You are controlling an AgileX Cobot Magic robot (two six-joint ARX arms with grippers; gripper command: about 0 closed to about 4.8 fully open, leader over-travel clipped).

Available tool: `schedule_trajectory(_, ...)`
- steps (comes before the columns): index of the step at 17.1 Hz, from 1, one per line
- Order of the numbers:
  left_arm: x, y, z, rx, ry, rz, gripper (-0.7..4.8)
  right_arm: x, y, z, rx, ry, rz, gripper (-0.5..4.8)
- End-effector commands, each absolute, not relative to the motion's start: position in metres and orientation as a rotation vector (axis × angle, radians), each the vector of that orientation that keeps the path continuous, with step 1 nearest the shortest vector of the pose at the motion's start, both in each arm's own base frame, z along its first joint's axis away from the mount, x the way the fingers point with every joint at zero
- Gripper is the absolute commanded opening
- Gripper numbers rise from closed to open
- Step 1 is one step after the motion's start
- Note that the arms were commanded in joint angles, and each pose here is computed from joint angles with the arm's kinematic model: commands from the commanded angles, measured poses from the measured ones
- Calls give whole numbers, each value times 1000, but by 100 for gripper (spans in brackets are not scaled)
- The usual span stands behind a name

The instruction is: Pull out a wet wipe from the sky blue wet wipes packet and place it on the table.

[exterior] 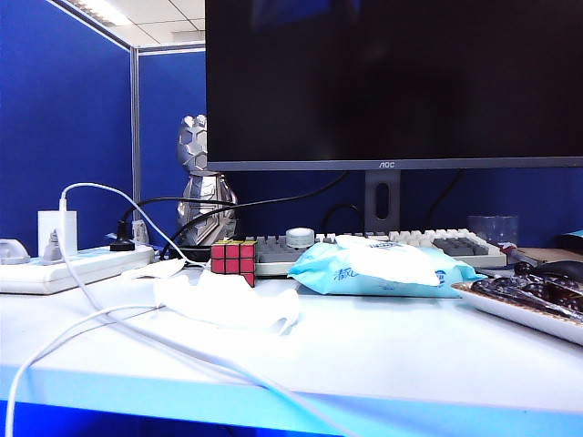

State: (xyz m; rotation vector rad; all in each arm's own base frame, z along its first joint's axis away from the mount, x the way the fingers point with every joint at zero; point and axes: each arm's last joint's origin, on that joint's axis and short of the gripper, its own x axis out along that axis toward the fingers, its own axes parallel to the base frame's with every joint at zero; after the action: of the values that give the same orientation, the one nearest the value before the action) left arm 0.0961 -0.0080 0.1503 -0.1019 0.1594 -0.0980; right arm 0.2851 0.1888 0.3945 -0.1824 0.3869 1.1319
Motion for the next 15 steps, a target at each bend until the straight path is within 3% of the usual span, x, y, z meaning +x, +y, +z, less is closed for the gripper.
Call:
schedule_trajectory(1, 96, -8, 149, -102, 169, -101, -1, 241, 161, 477, -142, 125, 1060, 1)
schedule_trajectory(4, 96, -8, 149, -102, 169, -101, -1, 179, 121, 533, -129, -83, 952, 1)
schedule_trajectory(8, 96, -8, 149, -102, 169, -101, -1, 74, 53, 571, -96, -327, 775, 1)
schedule_trajectory(12, 96, -8, 149, -102, 169, -101, -1, -20, -6, 560, -68, -405, 678, 2)
schedule_trajectory(15, 96, -8, 149, -102, 169, -101, -1, -61, -31, 540, -72, -388, 682, 2)
